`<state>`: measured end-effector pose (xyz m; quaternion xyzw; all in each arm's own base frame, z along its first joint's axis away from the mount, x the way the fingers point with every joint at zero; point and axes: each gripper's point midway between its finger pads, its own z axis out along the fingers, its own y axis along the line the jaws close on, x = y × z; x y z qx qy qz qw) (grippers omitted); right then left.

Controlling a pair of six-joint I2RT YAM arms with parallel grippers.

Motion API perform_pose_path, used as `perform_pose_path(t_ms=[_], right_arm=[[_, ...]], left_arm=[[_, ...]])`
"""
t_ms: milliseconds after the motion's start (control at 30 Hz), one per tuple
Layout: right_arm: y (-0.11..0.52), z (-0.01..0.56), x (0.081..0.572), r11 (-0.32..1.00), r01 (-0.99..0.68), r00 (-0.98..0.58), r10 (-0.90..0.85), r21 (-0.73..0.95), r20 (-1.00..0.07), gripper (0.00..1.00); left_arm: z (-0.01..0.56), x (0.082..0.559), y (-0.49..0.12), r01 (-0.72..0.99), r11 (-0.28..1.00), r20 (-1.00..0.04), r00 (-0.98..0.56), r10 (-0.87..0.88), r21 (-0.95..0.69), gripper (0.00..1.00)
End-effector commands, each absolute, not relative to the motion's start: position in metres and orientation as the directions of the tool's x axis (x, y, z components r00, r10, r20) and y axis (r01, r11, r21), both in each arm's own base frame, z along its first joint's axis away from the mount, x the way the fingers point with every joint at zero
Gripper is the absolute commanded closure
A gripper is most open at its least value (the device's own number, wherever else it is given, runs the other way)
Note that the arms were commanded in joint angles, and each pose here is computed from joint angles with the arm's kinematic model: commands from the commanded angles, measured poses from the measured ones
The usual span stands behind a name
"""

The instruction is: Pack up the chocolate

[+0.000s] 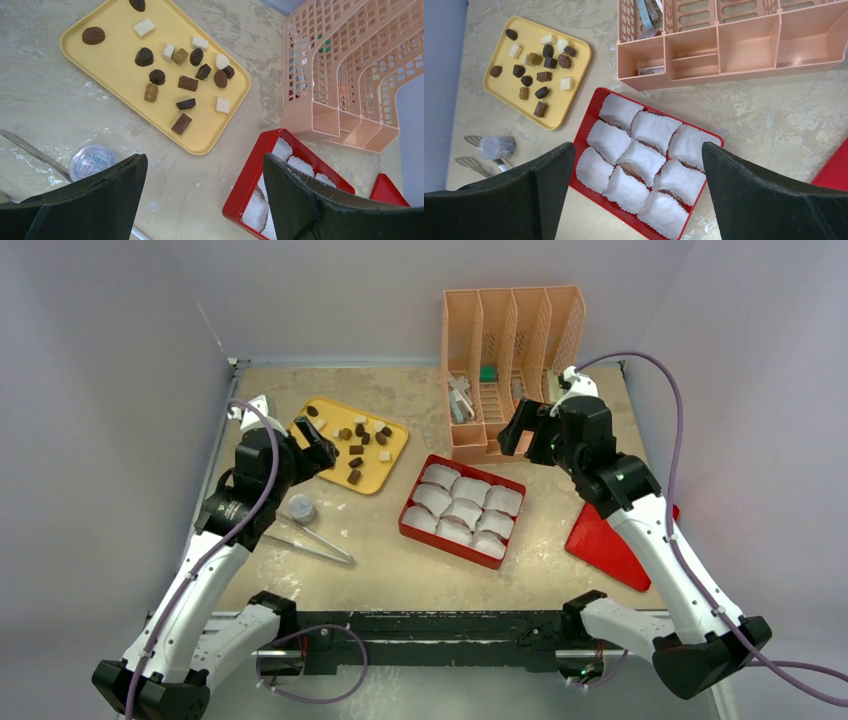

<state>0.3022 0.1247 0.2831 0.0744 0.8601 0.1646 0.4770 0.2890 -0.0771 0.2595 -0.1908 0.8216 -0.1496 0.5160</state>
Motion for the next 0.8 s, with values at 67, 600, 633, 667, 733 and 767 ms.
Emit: perform_pose_path(t_ms=[67, 600, 633, 667, 733, 767], right_arm=[[0.122, 0.298, 0.302, 0.928, -0.033, -0.499, 0.306, 0.37, -0.811, 0.01], [0.123, 0.292, 0.304, 0.932, -0.029, -0.51, 0.297, 0.361, -0.807, 0.01], [0.122, 0.292, 0.304, 0.932, -0.027, -0.508, 0.298, 0.36, -0.808, 0.01], [0.122, 0.292, 0.304, 0.934, -0.024, -0.506, 0.295, 0.356, -0.811, 0.01], [0.12, 0.292, 0.304, 0.936, -0.022, -0.504, 0.293, 0.351, -0.813, 0.01], [0.12, 0.292, 0.305, 0.937, -0.02, -0.504, 0.292, 0.349, -0.813, 0.01]], left_arm=[[0.277, 0.293, -0.066, -0.191, 0.863, -0.811, -0.297, -0.504, -0.467, 0.15], [0.197, 0.285, -0.012, -0.632, 0.686, -0.758, -0.23, -0.61, -0.36, 0.25], [0.189, 0.284, -0.012, -0.645, 0.681, -0.753, -0.243, -0.612, -0.346, 0.25], [0.179, 0.282, -0.011, -0.663, 0.673, -0.747, -0.255, -0.614, -0.327, 0.26], [0.161, 0.276, -0.007, -0.733, 0.596, -0.714, -0.222, -0.664, -0.327, 0.31], [0.152, 0.274, -0.007, -0.754, 0.575, -0.7, -0.223, -0.678, -0.317, 0.35]])
